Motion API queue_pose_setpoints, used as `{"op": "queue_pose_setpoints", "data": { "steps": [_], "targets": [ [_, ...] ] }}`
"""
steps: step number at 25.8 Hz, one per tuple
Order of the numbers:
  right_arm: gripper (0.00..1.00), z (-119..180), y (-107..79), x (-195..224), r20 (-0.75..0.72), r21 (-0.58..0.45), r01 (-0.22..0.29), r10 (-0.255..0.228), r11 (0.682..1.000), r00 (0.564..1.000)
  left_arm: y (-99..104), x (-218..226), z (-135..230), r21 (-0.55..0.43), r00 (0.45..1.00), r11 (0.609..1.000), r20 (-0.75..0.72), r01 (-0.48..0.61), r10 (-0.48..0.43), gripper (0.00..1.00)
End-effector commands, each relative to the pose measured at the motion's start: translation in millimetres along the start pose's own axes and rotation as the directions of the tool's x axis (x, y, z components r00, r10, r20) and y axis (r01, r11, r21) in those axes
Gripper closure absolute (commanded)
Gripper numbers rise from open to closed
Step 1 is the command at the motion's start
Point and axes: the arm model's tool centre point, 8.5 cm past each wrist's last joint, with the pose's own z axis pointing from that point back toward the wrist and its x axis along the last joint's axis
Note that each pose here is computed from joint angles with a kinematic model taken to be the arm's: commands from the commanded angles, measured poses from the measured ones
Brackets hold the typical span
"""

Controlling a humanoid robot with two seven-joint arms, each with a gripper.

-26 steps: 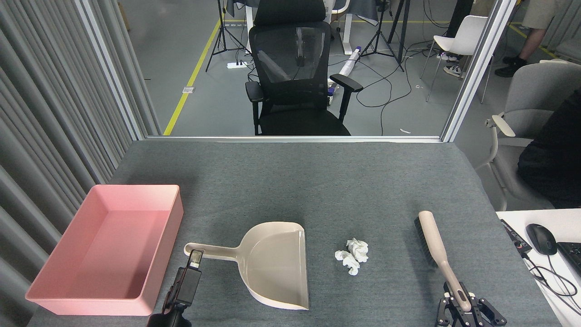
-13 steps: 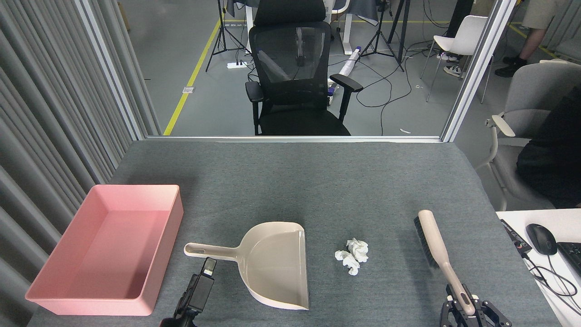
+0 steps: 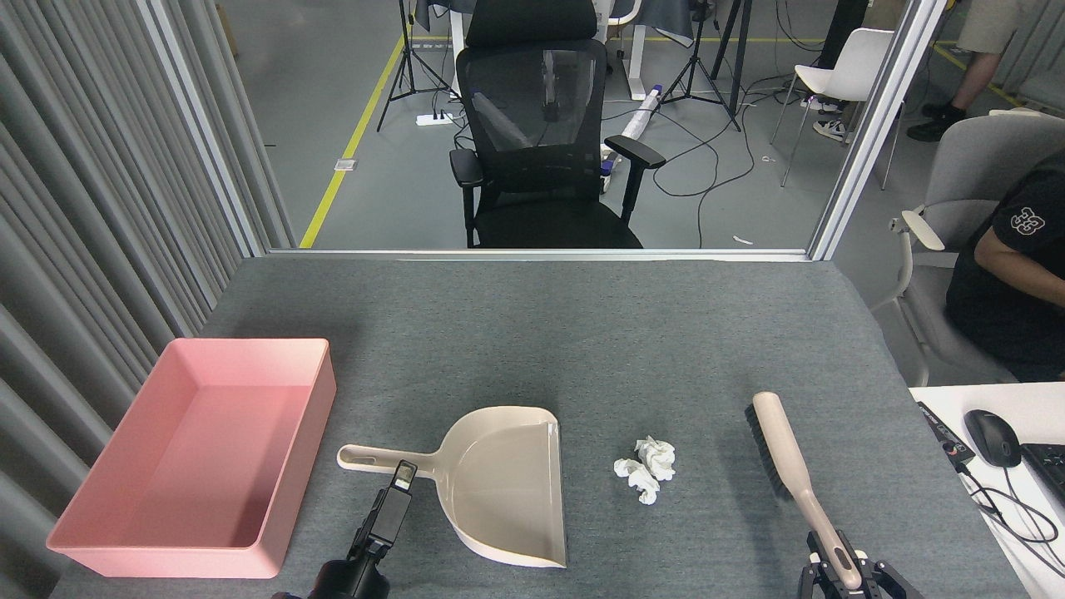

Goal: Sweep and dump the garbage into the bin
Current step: 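Lift the dustpan with the left gripper and position it beside the paper scraps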

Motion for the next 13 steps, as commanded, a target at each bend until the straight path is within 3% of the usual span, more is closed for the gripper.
{"op": "queue_pose_setpoints", "data": {
  "steps": [1,8,13],
  "targets": [
    [0.83,2,-1.9,0,0.001,-0.008,-0.003,0.003,1.000,1.000,7,-7,-14,-0.012,1.000,1.000,-0.012,-0.002,0.002,0.14],
    [0.83,2,-3.0,0,0.001,-0.011,-0.003,0.003,1.000,1.000,0,-24,-24,-0.043,1.000,0.999,-0.027,-0.010,0.009,0.14],
    [0.83,2,-3.0,1,0.000,-0.013,0.000,0.000,1.000,1.000,12,-25,-35,-0.028,1.000,1.000,-0.028,0.009,-0.010,0.19]
  ]
}}
